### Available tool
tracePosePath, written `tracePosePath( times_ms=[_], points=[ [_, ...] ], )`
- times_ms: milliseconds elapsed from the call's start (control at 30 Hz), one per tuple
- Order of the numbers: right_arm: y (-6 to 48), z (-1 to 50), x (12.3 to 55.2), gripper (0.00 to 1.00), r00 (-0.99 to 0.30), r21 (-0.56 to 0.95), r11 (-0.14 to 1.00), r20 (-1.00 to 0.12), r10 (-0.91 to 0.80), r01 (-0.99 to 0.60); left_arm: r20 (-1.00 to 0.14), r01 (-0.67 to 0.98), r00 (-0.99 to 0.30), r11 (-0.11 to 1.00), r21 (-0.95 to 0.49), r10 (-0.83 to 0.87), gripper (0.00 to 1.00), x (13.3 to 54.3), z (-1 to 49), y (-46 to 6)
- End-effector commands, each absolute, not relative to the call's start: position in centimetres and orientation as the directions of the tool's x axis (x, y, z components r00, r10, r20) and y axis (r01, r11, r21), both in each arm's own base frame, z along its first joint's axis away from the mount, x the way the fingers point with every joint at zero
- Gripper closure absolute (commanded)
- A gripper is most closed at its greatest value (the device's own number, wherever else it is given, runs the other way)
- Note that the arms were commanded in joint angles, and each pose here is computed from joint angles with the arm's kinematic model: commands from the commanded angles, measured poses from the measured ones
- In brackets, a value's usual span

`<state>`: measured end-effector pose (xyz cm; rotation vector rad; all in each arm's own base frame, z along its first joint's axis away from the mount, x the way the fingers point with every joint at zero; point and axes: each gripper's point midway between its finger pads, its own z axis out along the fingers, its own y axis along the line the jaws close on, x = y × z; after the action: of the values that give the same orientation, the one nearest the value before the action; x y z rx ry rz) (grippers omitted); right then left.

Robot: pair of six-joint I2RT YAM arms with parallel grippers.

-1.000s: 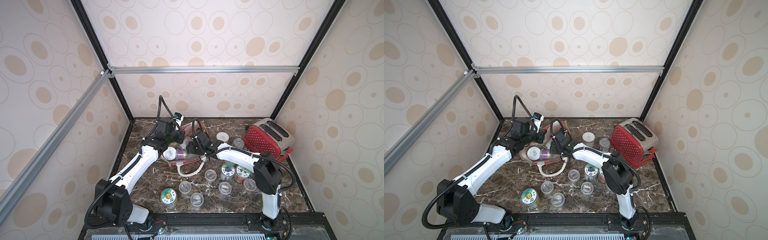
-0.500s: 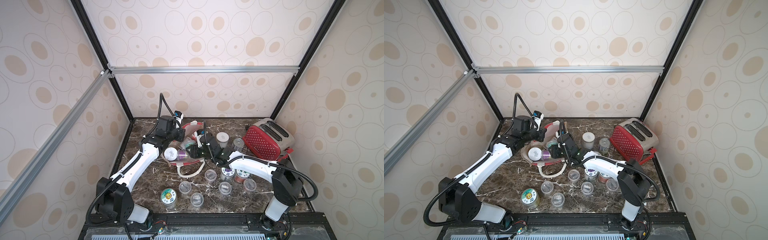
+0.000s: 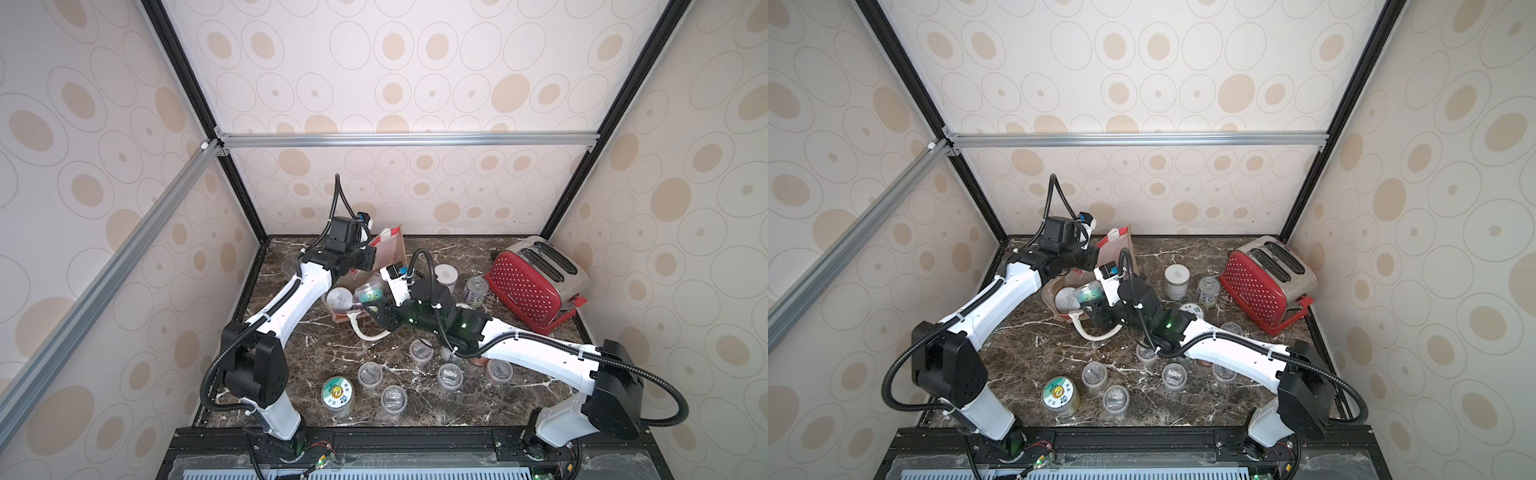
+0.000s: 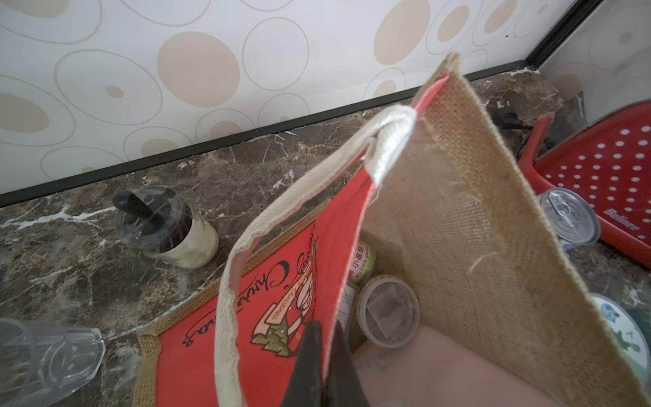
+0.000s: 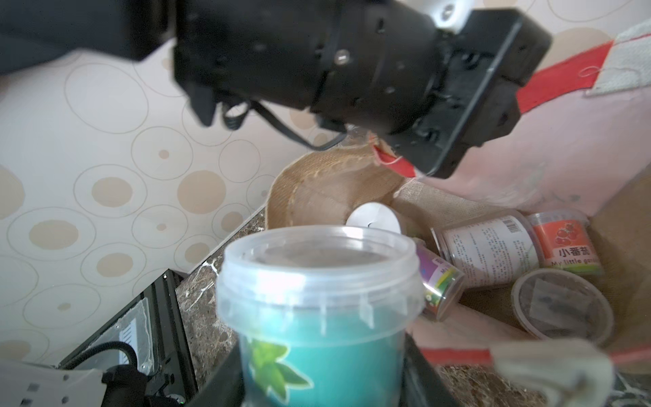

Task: Take out the seed jars from the canvas bag
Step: Pick up the seed jar from the canvas bag.

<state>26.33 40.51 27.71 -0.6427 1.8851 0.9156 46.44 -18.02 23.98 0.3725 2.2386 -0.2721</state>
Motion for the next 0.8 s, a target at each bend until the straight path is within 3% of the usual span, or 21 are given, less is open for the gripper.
tracePosePath(
  times_ms=[0,100,133,200,233,367,567,767],
  points=[
    [39.8,28.3,25.8,0.5,-0.39,0.272,0.591,-0.917,-0.079,-0.759,-0.737,0.315,-0.66,0.944,-0.096,0.145,1.0,47.8,23.9,-17.1],
    [39.4,27.8,25.7,0.5,-0.389,0.262,0.601,-0.917,-0.089,-0.755,-0.709,0.283,-0.695,0.952,-0.116,0.12,0.99,49.4,23.4,-16.5],
    [39.3,27.7,25.6,0.5,-0.389,0.26,0.602,-0.917,-0.092,-0.755,-0.701,0.271,-0.705,0.955,-0.123,0.11,0.92,49.8,23.4,-16.2],
    [39.1,27.5,25.5,0.5,-0.39,0.257,0.604,-0.915,-0.098,-0.755,-0.686,0.264,-0.721,0.954,-0.143,0.097,0.64,50.4,23.8,-15.9],
    [39.0,27.6,25.4,0.5,-0.389,0.256,0.602,-0.916,-0.099,-0.756,-0.681,0.265,-0.726,0.952,-0.151,0.094,0.45,50.5,24.2,-15.9],
    [38.7,27.2,25.2,0.5,-0.381,0.239,0.604,-0.917,-0.117,-0.76,-0.713,0.276,-0.697,0.945,-0.175,0.072,0.05,49.3,27.8,-15.9],
    [38.1,26.6,24.8,0.5,-0.362,0.196,0.602,-0.917,-0.168,-0.774,-0.767,0.298,-0.641,0.926,-0.231,0.015,0.02,44.7,33.4,-15.4],
    [38.3,26.5,24.3,0.5,-0.341,0.166,0.574,-0.916,-0.212,-0.802,-0.757,0.35,-0.653,0.88,-0.32,-0.015,0.02,39.2,35.5,-15.7]
  ],
)
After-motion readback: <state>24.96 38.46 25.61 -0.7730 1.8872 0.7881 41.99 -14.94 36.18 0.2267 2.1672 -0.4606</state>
